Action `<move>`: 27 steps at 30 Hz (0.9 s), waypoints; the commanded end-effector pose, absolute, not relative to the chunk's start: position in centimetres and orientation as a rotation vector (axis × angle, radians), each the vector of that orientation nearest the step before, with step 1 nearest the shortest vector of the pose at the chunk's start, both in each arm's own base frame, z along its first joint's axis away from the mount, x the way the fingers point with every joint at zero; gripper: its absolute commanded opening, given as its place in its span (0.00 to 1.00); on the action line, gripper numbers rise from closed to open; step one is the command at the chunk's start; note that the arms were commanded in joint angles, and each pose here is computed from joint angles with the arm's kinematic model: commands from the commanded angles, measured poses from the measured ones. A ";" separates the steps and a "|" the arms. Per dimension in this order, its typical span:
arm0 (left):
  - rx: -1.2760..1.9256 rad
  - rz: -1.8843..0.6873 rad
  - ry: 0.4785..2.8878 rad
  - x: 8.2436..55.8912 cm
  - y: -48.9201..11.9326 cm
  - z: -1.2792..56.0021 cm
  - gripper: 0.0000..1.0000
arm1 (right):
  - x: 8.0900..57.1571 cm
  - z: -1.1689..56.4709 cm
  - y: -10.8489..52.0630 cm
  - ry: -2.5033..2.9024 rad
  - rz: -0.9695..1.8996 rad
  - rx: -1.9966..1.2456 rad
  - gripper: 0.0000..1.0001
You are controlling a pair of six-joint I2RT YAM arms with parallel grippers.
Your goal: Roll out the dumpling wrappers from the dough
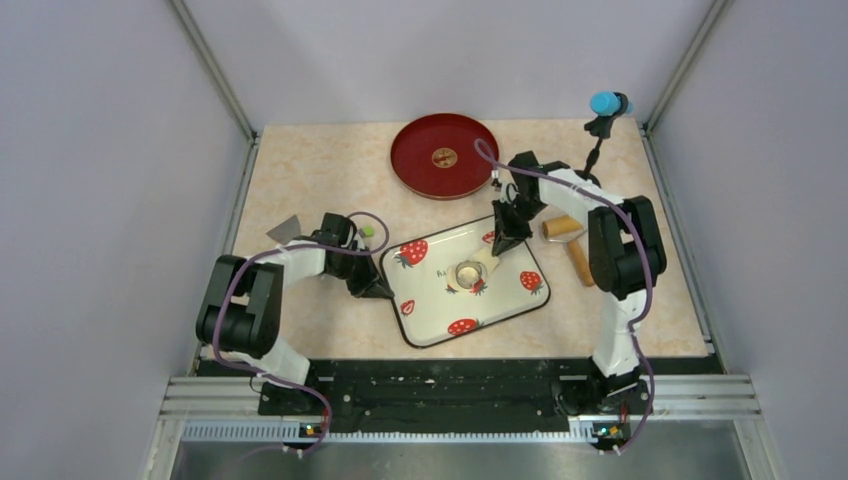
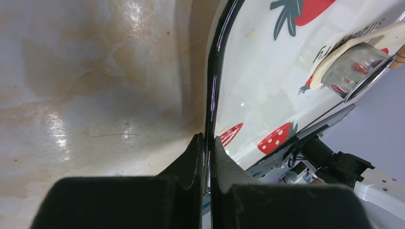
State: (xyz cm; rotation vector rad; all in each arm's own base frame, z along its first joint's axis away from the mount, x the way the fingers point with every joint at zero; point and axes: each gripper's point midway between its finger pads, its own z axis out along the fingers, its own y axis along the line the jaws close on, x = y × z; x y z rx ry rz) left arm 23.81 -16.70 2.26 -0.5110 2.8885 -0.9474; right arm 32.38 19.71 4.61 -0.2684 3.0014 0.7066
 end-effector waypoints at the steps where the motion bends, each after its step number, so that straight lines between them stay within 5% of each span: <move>1: -0.513 -0.734 2.931 23.8 -14.7 -0.1 0.00 | 34.3 8.2 19.7 2.880 0.675 -0.308 0.01; 27: -0.513 -0.735 2.933 23.7 -14.7 -0.1 0.00 | 34.6 10.2 25.8 2.861 0.822 -0.461 0.02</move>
